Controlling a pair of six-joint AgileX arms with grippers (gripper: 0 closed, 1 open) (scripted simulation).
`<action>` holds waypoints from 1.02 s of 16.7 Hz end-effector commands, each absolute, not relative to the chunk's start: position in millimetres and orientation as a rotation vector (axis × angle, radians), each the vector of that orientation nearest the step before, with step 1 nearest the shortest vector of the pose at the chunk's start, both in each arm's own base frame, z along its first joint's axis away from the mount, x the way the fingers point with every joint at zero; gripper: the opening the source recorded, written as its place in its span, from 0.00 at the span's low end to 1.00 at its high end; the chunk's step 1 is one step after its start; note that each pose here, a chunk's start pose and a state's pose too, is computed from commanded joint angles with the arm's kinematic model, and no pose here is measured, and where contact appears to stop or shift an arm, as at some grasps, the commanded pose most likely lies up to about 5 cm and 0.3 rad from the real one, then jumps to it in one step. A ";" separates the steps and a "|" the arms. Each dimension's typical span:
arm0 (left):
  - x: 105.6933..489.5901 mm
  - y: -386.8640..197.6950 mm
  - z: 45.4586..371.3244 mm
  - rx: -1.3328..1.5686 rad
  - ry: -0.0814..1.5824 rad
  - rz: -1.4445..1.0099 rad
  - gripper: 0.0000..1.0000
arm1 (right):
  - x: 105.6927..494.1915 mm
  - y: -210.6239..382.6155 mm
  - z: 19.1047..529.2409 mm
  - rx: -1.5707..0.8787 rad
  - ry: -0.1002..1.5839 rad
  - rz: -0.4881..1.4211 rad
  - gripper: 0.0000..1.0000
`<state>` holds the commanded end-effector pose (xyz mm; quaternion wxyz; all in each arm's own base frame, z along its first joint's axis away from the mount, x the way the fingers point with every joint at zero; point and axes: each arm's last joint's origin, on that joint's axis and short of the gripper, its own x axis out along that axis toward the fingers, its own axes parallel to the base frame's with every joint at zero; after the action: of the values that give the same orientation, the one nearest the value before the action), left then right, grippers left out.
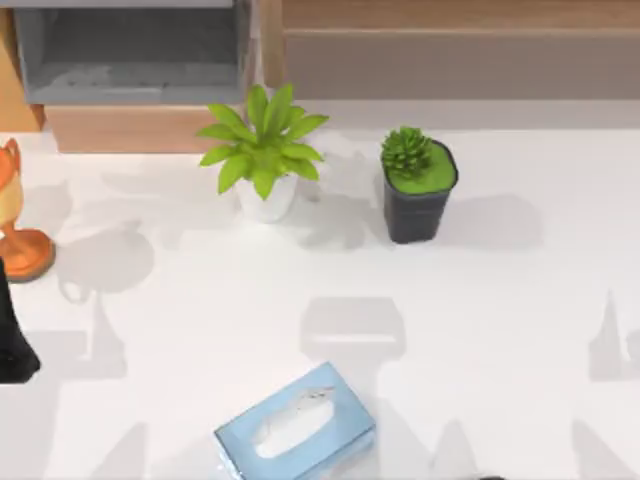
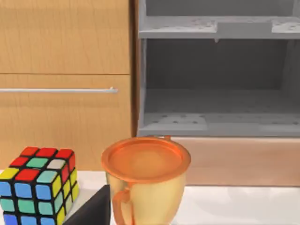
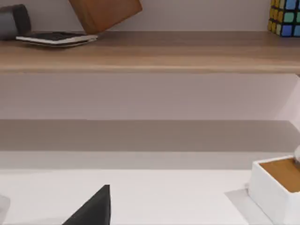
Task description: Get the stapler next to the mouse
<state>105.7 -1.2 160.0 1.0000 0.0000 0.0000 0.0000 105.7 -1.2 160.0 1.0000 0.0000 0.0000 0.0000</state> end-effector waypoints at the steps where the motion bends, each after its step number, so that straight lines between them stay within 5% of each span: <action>1: 105.7 -1.2 160.0 0.000 0.000 0.000 1.00 | 105.7 -1.2 160.0 0.000 0.000 0.000 1.00; 8: 105.7 -1.2 160.0 0.000 0.000 0.000 1.00 | 113.1 -2.3 185.9 0.018 0.171 -0.013 1.00; 17: 105.7 -1.2 160.0 0.000 0.000 0.000 1.00 | 200.8 -10.0 234.0 0.085 0.806 -0.077 1.00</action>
<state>105.7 -1.2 160.0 1.0000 0.0000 0.0000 0.0000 200.8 -10.0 234.0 0.9184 0.0414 0.3918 -0.0376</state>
